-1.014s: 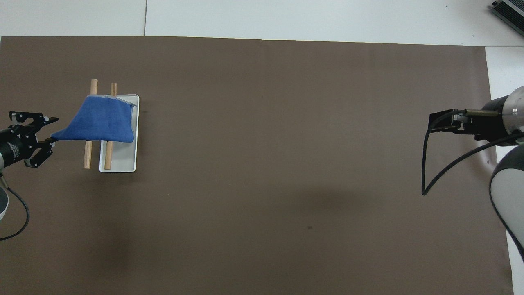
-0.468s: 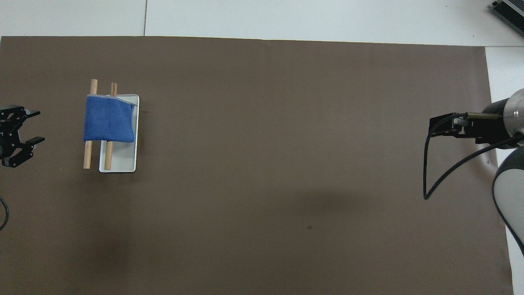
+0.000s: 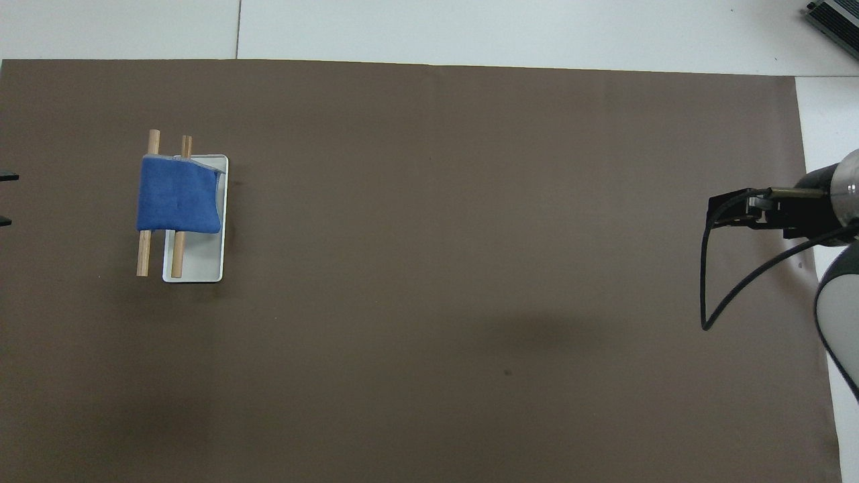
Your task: Right arm passes towel to left arm to hang
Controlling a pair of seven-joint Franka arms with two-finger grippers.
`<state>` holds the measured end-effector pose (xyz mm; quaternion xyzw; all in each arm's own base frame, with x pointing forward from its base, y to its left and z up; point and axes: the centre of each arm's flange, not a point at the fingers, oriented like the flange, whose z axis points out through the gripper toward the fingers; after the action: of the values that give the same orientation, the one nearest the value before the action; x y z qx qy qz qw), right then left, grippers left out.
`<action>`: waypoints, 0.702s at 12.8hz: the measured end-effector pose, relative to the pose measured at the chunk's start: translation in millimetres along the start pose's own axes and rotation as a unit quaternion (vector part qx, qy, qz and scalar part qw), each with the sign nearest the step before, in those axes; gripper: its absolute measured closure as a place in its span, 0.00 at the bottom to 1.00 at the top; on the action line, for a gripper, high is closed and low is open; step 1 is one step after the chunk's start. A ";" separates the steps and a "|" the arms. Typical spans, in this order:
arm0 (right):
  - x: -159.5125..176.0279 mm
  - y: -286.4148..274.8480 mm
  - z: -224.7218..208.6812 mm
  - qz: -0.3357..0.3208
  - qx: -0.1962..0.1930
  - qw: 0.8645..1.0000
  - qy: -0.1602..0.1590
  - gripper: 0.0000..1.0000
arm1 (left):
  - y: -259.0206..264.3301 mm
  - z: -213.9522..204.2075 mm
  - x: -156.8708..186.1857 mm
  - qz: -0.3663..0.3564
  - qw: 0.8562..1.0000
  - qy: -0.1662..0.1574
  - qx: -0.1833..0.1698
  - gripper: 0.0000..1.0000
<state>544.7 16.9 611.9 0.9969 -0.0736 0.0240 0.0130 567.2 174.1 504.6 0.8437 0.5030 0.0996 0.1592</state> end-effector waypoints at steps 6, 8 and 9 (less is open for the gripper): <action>0.1 0.6 0.0 0.001 0.000 1.000 0.000 0.00 | 93.4 -70.4 -70.5 0.187 0.975 -0.035 0.115 0.32; 0.1 0.6 0.0 0.001 0.000 1.000 0.000 0.00 | 125.9 -78.9 -128.3 0.278 0.949 -0.061 0.135 0.32; 0.1 0.6 0.0 0.001 0.000 1.000 0.000 0.00 | 135.6 -77.7 -149.7 0.319 0.935 -0.072 0.137 0.32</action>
<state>544.7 16.3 611.9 0.9969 -0.0741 0.0240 0.0130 581.5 -4.7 625.6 0.9784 0.2029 0.0139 0.0379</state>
